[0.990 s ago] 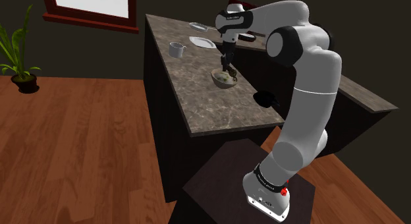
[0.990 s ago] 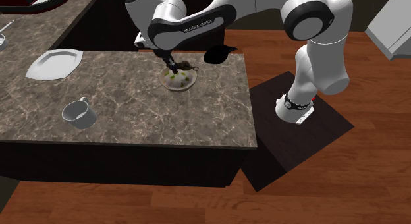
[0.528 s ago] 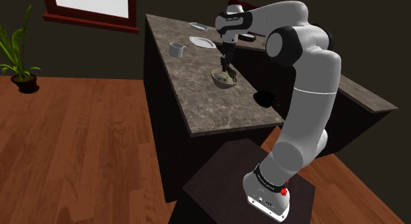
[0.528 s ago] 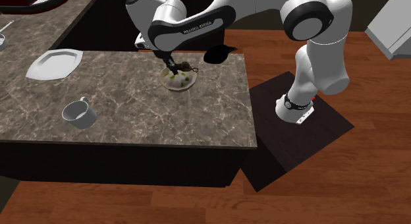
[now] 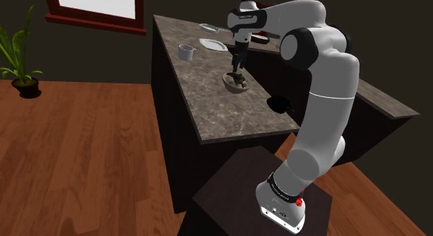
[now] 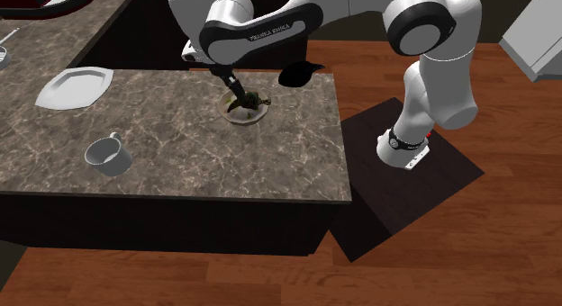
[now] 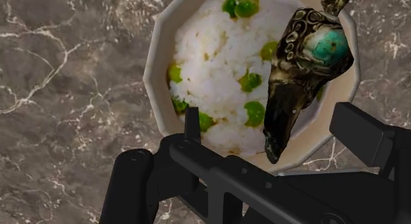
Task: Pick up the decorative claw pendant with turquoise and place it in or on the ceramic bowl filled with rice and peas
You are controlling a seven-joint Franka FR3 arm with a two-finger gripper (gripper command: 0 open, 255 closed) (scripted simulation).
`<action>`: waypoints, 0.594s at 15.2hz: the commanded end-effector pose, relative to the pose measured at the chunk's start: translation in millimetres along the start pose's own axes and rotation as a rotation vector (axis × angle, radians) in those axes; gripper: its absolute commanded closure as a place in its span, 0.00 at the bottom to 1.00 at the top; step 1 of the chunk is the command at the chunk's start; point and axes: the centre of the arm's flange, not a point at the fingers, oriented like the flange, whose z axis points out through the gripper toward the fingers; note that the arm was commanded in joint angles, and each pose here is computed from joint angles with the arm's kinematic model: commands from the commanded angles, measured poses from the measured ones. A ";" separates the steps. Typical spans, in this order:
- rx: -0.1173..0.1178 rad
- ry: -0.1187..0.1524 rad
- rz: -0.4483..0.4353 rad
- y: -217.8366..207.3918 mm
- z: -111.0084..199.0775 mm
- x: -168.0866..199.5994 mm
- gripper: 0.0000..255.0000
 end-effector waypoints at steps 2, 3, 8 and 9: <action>0.000 0.000 0.000 -0.5 -34.6 1.2 0.00; 0.000 0.000 0.000 -0.5 -34.6 1.2 0.00; 0.000 0.000 0.000 -0.5 -34.6 1.2 0.00; 0.000 0.000 0.000 -0.5 -34.6 1.2 0.00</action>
